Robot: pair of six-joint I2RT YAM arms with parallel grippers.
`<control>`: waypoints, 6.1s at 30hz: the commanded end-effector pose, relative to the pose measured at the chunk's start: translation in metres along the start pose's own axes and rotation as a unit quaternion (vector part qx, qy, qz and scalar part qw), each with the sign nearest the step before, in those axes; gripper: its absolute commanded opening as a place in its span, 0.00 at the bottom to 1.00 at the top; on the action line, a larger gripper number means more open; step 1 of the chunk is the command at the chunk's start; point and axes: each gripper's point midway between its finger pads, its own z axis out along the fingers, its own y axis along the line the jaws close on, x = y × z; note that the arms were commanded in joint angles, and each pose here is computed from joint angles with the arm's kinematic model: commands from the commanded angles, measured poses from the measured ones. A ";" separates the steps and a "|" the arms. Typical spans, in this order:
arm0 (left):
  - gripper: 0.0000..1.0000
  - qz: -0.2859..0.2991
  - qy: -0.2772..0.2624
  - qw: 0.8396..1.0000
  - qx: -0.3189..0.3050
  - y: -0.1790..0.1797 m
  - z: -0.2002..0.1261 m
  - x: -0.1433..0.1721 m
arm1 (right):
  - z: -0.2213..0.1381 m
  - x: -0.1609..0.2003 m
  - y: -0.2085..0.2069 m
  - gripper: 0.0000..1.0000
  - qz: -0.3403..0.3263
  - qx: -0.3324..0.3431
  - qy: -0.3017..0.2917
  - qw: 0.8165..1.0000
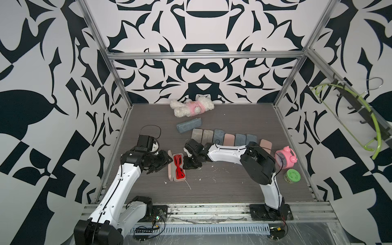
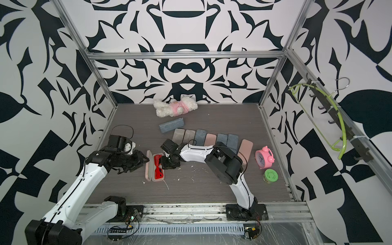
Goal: Close the glasses case
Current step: Close the glasses case at the center of the board.
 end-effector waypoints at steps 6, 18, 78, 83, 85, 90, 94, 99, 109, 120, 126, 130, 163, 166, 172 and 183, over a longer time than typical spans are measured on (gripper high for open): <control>0.40 -0.023 0.006 0.999 -0.033 0.022 0.011 0.006 | -0.007 0.002 0.005 0.23 -0.003 -0.005 -0.007 1.000; 0.30 -0.029 0.005 0.998 -0.049 0.029 0.016 0.004 | -0.006 0.003 0.005 0.23 -0.002 -0.005 -0.004 1.000; 0.17 0.011 0.048 0.998 -0.046 0.022 0.045 0.011 | -0.003 0.004 0.003 0.16 0.003 -0.006 -0.002 1.000; 0.17 0.017 0.049 0.998 -0.046 0.021 0.046 0.012 | -0.004 0.004 0.003 0.15 0.004 -0.006 -0.002 1.000; 0.16 0.021 0.051 0.997 -0.046 0.020 0.047 0.013 | -0.004 0.004 0.003 0.15 0.005 -0.006 -0.002 1.000; 0.16 0.028 0.055 0.997 -0.052 0.019 0.049 0.014 | -0.003 0.005 0.003 0.13 0.005 -0.005 -0.001 1.000; 0.16 0.031 0.056 0.996 -0.055 0.019 0.050 0.015 | -0.003 0.004 0.003 0.13 0.006 -0.005 -0.001 1.000; 0.16 0.034 0.058 0.996 -0.057 0.019 0.051 0.016 | -0.002 0.005 0.003 0.12 0.007 -0.006 0.000 1.000; 0.15 0.041 0.060 0.996 -0.060 0.018 0.052 0.018 | -0.002 0.005 0.003 0.12 0.007 -0.006 0.000 1.000; 0.15 0.046 0.063 0.995 -0.062 0.017 0.055 0.021 | -0.002 0.004 0.003 0.12 0.007 -0.006 -0.001 1.000; 0.15 0.049 0.064 0.995 -0.061 0.015 0.055 0.022 | -0.002 0.004 0.003 0.12 0.007 -0.007 -0.001 1.000; 0.15 0.052 0.068 0.994 -0.062 0.014 0.057 0.023 | -0.002 0.004 0.003 0.11 0.008 -0.006 0.000 1.000; 0.14 0.065 0.077 0.992 -0.072 0.010 0.064 0.029 | 0.001 0.004 0.003 0.07 0.014 -0.008 0.001 1.000; 0.14 0.068 0.079 0.992 -0.071 0.009 0.065 0.030 | 0.002 0.004 0.003 0.07 0.015 -0.009 0.001 1.000; 0.14 0.070 0.081 0.992 -0.072 0.008 0.067 0.031 | 0.001 0.004 0.004 0.07 0.014 -0.011 0.000 1.000; 0.14 0.071 0.083 0.991 -0.072 0.007 0.068 0.033 | 0.001 0.005 0.002 0.06 0.014 -0.010 0.000 1.000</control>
